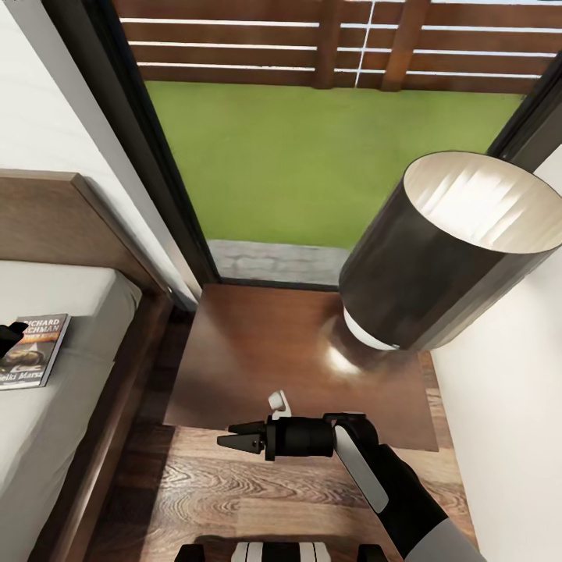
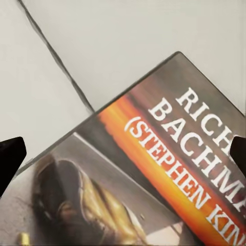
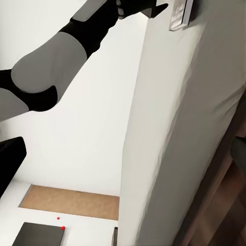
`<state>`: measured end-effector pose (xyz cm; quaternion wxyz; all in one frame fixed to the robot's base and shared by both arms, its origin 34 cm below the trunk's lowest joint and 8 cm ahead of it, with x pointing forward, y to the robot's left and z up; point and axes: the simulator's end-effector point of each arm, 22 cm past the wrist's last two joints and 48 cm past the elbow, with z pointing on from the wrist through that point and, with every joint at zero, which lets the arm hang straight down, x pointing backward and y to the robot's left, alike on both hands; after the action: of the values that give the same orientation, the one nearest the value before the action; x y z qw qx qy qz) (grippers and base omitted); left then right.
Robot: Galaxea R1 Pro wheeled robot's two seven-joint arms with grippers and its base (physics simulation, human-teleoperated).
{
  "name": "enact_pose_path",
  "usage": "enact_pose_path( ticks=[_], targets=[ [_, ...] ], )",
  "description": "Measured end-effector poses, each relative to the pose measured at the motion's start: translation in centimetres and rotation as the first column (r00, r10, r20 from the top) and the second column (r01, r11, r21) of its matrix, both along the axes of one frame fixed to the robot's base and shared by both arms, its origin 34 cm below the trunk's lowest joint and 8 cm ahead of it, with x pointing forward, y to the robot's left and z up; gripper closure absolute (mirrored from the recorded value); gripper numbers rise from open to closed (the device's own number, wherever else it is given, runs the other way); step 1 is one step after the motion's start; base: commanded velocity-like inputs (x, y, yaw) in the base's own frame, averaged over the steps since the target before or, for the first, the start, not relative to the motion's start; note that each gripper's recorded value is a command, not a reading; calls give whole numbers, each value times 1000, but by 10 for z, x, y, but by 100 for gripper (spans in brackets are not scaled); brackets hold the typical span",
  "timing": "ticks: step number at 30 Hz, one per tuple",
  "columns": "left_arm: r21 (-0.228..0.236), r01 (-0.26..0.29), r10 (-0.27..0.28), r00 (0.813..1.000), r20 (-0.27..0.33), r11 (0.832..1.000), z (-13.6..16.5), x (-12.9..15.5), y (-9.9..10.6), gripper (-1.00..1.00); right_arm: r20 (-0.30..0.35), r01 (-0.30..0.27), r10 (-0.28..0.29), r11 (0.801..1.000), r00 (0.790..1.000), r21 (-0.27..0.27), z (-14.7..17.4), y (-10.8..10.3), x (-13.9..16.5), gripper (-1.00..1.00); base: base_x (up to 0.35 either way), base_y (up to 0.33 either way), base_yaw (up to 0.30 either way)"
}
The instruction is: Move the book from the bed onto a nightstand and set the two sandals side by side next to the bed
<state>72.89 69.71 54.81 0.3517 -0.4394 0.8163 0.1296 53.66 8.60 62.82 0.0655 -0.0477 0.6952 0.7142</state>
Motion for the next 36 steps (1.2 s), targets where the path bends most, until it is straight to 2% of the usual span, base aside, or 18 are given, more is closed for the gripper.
enact_pose_path(
  ticks=[36],
  targets=[
    [1,-2,2,1000,-1,1000,0,0,0,-100,-4,-2,2,1000,1000,-2,-1,0,-1,-100,2,6,0]
  ],
)
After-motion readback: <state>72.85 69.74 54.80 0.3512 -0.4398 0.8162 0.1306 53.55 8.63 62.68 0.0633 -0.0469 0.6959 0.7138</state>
